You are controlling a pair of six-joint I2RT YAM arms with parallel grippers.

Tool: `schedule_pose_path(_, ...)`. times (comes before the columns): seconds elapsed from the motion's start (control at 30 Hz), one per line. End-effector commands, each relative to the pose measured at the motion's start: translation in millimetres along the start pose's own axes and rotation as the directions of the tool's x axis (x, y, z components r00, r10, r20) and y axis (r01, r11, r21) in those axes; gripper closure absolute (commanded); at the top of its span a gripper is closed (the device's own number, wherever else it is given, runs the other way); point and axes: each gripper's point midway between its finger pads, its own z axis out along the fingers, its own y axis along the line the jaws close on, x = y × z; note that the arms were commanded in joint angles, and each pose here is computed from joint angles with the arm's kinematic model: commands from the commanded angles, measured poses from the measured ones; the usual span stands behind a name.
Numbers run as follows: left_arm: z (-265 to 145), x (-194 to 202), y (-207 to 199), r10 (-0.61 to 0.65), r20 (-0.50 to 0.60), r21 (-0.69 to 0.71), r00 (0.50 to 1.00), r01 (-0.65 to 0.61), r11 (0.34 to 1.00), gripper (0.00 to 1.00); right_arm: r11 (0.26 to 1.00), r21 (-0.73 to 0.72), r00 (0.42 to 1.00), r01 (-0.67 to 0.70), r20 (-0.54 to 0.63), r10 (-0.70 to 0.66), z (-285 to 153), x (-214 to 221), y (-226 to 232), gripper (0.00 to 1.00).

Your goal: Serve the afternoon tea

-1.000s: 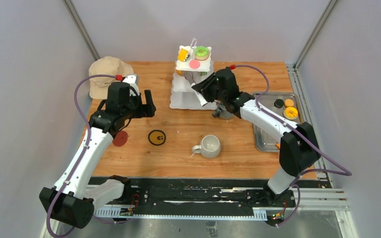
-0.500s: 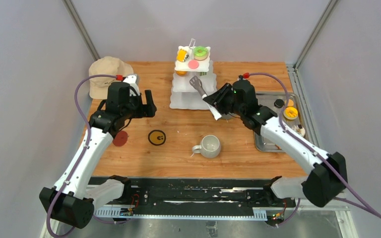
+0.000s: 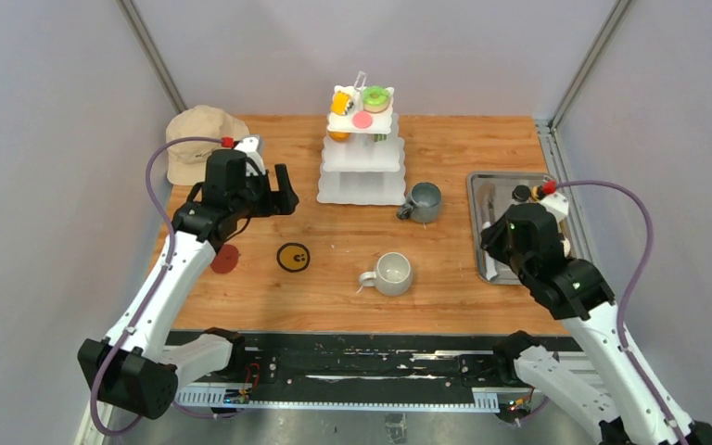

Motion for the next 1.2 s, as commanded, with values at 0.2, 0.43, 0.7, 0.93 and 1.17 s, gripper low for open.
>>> schedule_pose_path(0.2,17,-5,-11,-0.003,-0.006,0.047,1.000,0.003,0.999,0.11,0.901,0.433,0.983,0.018,-0.173,0.063,-4,10,-121,0.72)
schedule_pose_path(0.43,25,-4,-9,0.003,-0.022,0.039,1.000,-0.002,0.999,0.11,0.870,0.492,0.962,-0.003,-0.236,0.137,0,26,-142,0.59)
schedule_pose_path(0.7,36,-2,-8,0.005,-0.044,0.033,0.999,-0.003,0.999,0.11,0.873,0.488,0.943,-0.011,-0.286,0.172,4,33,-156,0.55)
schedule_pose_path(0.93,44,-1,-7,0.002,-0.054,0.029,0.999,0.000,1.000,0.11,0.888,0.459,0.926,-0.016,-0.328,0.186,13,39,-163,0.55)
schedule_pose_path(1.17,48,-2,-9,0.002,-0.059,0.037,0.998,0.000,0.999,0.11,0.925,0.381,0.909,-0.007,-0.383,0.165,23,43,-153,0.61)
